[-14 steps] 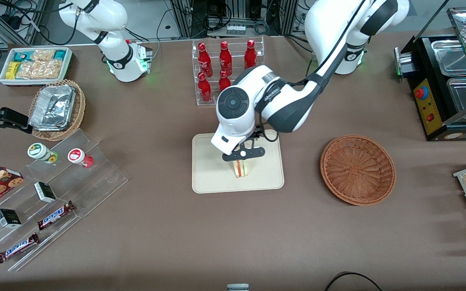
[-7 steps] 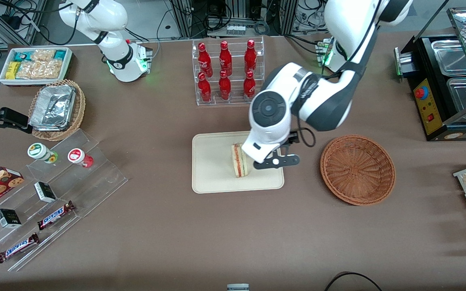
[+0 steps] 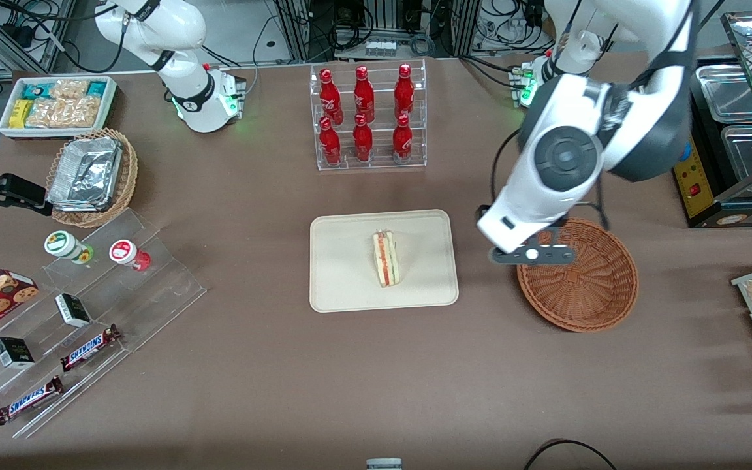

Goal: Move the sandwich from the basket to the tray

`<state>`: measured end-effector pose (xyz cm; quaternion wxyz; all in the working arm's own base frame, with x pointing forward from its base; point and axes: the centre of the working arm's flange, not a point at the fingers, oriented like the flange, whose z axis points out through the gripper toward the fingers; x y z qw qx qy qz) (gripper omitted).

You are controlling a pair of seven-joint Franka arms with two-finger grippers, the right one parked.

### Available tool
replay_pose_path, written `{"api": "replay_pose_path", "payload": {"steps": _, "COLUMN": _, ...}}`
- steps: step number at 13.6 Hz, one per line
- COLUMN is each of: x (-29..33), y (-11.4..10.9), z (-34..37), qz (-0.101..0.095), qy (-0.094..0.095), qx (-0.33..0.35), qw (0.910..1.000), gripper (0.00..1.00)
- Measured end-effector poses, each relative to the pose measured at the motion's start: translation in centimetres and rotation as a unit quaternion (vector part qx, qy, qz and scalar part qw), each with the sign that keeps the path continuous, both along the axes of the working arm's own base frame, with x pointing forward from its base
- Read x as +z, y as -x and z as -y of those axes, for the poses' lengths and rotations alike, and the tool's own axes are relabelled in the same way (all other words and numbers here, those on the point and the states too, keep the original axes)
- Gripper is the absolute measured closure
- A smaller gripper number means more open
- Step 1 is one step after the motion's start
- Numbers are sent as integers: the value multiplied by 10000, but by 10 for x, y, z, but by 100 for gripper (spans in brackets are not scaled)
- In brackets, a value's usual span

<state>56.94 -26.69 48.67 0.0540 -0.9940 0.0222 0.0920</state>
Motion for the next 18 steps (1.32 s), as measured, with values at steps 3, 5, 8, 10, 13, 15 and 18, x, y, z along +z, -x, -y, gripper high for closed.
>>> {"api": "replay_pose_path", "payload": {"steps": 3, "x": 13, "y": -1, "z": -27, "qz": 48, "qy": 11, "qx": 148, "qw": 9999, "gripper": 0}}
{"api": "replay_pose_path", "payload": {"steps": 5, "x": 23, "y": 0, "z": -39, "qz": 78, "qy": 29, "qx": 230, "qw": 9997, "gripper": 0}}
{"api": "replay_pose_path", "payload": {"steps": 8, "x": 29, "y": 7, "z": -47, "qz": 56, "qy": 65, "qx": 259, "qw": 9996, "gripper": 0}}
{"api": "replay_pose_path", "payload": {"steps": 10, "x": 31, "y": 6, "z": -62, "qz": 17, "qy": 117, "qx": 334, "qw": 9994, "gripper": 0}}
{"api": "replay_pose_path", "payload": {"steps": 13, "x": 38, "y": 1, "z": -107, "qz": -147, "qy": 370, "qx": 339, "qw": 9986, "gripper": 0}}
{"api": "replay_pose_path", "payload": {"steps": 15, "x": 51, "y": 4, "z": -130, "qz": -193, "qy": 472, "qx": 344, "qw": 9981, "gripper": 0}}
{"api": "replay_pose_path", "payload": {"steps": 18, "x": 68, "y": 12, "z": -154, "qz": -278, "qy": 573, "qx": 295, "qw": 9975, "gripper": 0}}
